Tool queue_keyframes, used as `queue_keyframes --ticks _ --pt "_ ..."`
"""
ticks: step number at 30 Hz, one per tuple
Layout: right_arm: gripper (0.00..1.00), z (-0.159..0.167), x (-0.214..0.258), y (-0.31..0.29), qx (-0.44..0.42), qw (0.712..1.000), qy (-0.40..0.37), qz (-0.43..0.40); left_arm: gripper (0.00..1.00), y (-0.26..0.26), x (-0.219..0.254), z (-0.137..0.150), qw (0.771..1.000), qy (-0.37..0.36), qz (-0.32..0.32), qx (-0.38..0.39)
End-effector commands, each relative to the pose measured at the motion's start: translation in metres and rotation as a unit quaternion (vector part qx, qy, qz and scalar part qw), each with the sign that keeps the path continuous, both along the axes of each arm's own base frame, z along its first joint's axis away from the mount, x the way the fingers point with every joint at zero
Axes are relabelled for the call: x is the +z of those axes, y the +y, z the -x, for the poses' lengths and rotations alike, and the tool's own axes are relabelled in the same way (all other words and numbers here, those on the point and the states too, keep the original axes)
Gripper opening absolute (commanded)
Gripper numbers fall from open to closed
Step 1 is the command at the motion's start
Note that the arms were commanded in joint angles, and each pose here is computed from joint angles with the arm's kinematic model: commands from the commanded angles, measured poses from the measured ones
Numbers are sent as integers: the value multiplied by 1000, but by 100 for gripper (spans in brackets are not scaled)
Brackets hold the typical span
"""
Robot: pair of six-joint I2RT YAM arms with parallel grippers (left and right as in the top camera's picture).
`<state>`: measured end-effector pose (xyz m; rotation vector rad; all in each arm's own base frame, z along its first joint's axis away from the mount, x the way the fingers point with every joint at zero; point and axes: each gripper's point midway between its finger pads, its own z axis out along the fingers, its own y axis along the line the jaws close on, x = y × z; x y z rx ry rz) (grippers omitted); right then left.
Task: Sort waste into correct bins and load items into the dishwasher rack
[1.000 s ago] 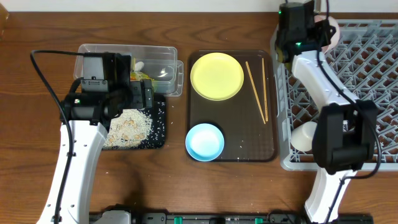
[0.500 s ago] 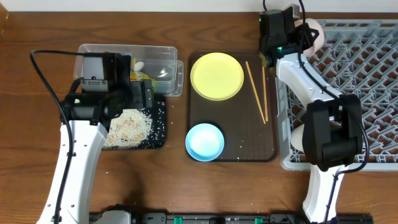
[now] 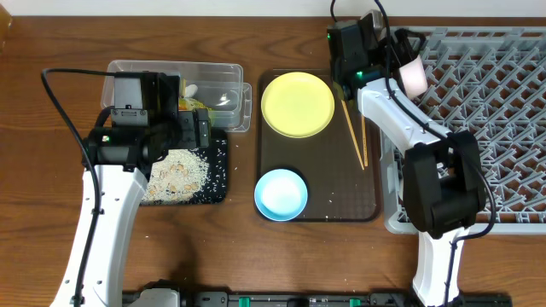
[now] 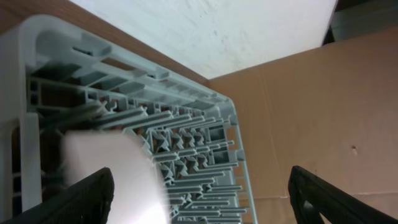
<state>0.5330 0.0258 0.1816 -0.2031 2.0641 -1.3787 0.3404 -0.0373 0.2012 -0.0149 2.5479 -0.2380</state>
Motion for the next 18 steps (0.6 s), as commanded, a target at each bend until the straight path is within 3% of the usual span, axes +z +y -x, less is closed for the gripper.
queue_keyframes --ticks 1,5,9,12,16,17,18 --pt "89 5 50 -1 8 996 -71 -51 91 2 8 -4 1000 -10 -4 2" --pt "97 11 83 4 36 985 -119 -119 91 2 8 -4 1000 -10 -4 2" --pt "99 25 82 43 119 950 -90 -275 91 2 8 -4 1000 -10 -4 2" --pt "99 55 56 106 191 863 6 -468 91 2 8 -4 1000 -10 -4 2" --pt "99 104 32 170 203 733 133 -635 91 2 8 -4 1000 -10 -4 2" --pt "94 114 25 183 199 705 159 -662 91 2 8 -4 1000 -10 -4 2" --pt "81 124 17 196 199 682 185 -679 91 2 8 -4 1000 -10 -4 2"
